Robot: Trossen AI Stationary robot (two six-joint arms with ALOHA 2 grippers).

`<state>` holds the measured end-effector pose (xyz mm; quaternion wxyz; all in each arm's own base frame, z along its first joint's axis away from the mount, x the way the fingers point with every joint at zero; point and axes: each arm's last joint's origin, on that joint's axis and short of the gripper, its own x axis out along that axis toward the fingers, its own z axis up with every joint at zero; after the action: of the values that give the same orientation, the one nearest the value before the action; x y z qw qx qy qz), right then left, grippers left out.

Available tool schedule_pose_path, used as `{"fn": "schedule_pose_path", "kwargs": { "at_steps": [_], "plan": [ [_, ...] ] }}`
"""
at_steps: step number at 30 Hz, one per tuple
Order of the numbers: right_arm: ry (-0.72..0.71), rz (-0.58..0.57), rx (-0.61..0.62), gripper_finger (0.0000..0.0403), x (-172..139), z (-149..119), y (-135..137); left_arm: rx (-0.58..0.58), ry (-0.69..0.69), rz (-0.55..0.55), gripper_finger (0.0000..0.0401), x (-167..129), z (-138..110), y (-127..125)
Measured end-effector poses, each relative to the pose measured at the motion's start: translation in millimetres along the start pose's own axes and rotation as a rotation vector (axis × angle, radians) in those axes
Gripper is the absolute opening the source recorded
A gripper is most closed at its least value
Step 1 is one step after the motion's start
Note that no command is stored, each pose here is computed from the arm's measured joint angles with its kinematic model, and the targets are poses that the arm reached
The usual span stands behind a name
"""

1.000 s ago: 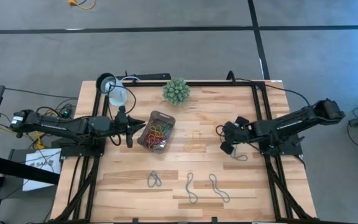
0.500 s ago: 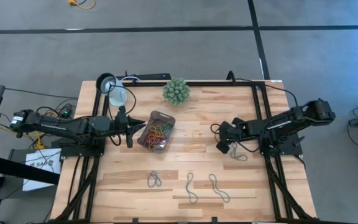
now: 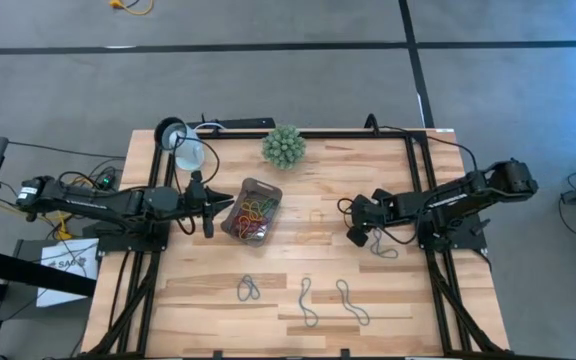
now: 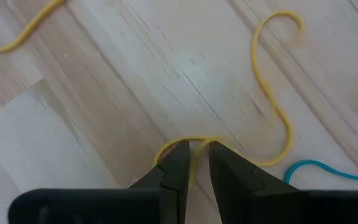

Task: Pick and place items into bin
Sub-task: Put the yellow rubber band into the black bin

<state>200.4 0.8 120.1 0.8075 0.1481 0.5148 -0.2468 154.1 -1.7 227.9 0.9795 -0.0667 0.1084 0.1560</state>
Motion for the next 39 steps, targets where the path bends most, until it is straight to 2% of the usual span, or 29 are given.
{"fn": "schedule_pose_path", "kwargs": {
  "at_steps": [6,11,16,24,30,36,39],
  "plan": [
    [-0.003,0.008,0.002,0.0007,0,1,1,-0.003,0.0,0.0,0.0055,0,0,0],
    [-0.026,0.035,-0.004,0.0003,-3,4,6,-0.003,-0.001,0.0,0.0055,0,0,0],
    [-0.11,0.103,-0.031,0.0001,-21,26,22,-0.004,-0.001,0.0,0.0055,0,0,0],
    [-0.398,0.225,-0.208,0.0001,-70,84,52,-0.002,-0.002,0.001,0.0055,0,0,0],
    [-0.697,0.294,-0.229,0.0001,-94,120,60,-0.001,-0.011,0.007,0.0055,0,1,0],
    [-0.925,0.351,-0.158,0.0,-89,145,66,0.023,-0.012,0.025,0.0055,0,1,1],
    [-0.977,0.412,-0.154,0.0,-72,154,72,0.028,-0.013,0.027,0.0055,0,1,1]
  ]
}}
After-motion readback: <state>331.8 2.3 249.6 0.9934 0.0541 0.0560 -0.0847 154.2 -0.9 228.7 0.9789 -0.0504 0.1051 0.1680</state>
